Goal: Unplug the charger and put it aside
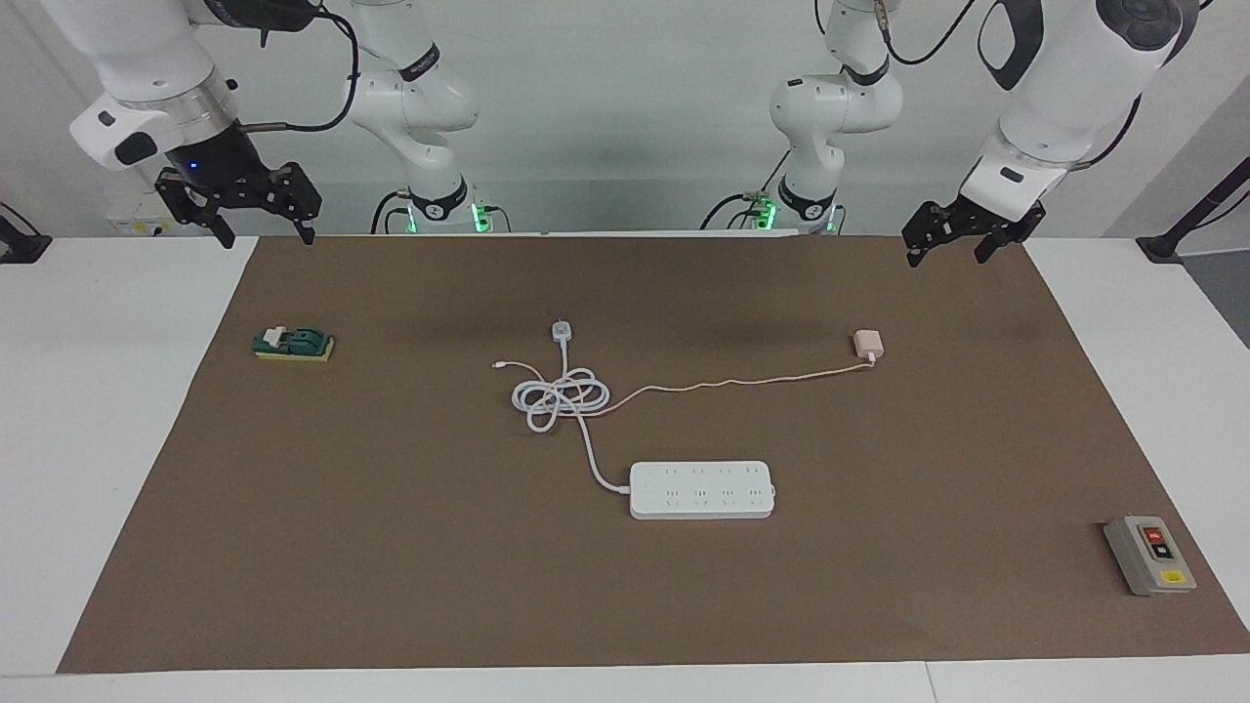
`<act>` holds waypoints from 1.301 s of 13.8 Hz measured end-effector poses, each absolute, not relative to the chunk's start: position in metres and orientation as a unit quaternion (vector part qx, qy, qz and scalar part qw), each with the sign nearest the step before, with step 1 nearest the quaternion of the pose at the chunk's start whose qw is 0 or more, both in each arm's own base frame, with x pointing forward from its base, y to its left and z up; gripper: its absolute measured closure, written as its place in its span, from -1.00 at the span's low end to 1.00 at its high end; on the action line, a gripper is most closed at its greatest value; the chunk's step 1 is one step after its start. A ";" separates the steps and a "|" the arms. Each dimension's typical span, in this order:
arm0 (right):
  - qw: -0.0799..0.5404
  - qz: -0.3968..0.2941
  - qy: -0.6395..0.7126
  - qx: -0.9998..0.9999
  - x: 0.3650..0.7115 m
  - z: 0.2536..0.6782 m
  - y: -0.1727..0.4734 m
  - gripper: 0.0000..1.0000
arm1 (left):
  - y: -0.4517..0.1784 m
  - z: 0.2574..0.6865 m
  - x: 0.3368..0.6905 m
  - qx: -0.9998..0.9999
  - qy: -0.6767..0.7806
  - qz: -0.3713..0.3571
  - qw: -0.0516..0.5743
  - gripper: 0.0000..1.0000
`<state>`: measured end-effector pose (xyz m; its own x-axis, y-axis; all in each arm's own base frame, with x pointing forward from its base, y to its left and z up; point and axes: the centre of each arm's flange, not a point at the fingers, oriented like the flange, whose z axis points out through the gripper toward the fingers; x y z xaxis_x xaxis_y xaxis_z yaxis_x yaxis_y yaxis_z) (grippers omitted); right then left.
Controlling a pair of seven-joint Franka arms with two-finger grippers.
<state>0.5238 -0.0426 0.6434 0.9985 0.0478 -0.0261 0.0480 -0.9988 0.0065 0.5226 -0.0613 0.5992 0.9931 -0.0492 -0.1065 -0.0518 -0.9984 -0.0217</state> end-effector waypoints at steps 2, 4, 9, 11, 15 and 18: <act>0.004 -0.013 0.024 1.000 0.524 0.643 -0.042 -1.00 | -0.065 0.599 0.522 -0.998 0.029 0.053 0.012 -1.00; 0.004 -0.013 0.024 1.000 0.524 0.643 -0.042 -1.00 | -0.066 0.601 0.525 -0.999 0.031 0.041 0.011 -1.00; 0.004 -0.013 0.025 1.000 0.524 0.643 -0.042 -1.00 | -0.067 0.607 0.533 -0.999 0.031 0.003 0.008 -1.00; 0.004 -0.013 0.025 1.000 0.524 0.643 -0.042 -1.00 | -0.066 0.606 0.534 -1.000 0.011 0.003 0.008 -1.00; 0.004 -0.013 0.025 1.000 0.524 0.643 -0.042 -1.00 | -0.066 0.603 0.533 -1.000 -0.019 0.008 0.008 -1.00; 0.004 -0.013 0.025 1.000 0.524 0.644 -0.042 -1.00 | -0.065 0.600 0.531 -1.000 -0.022 0.018 0.010 -1.00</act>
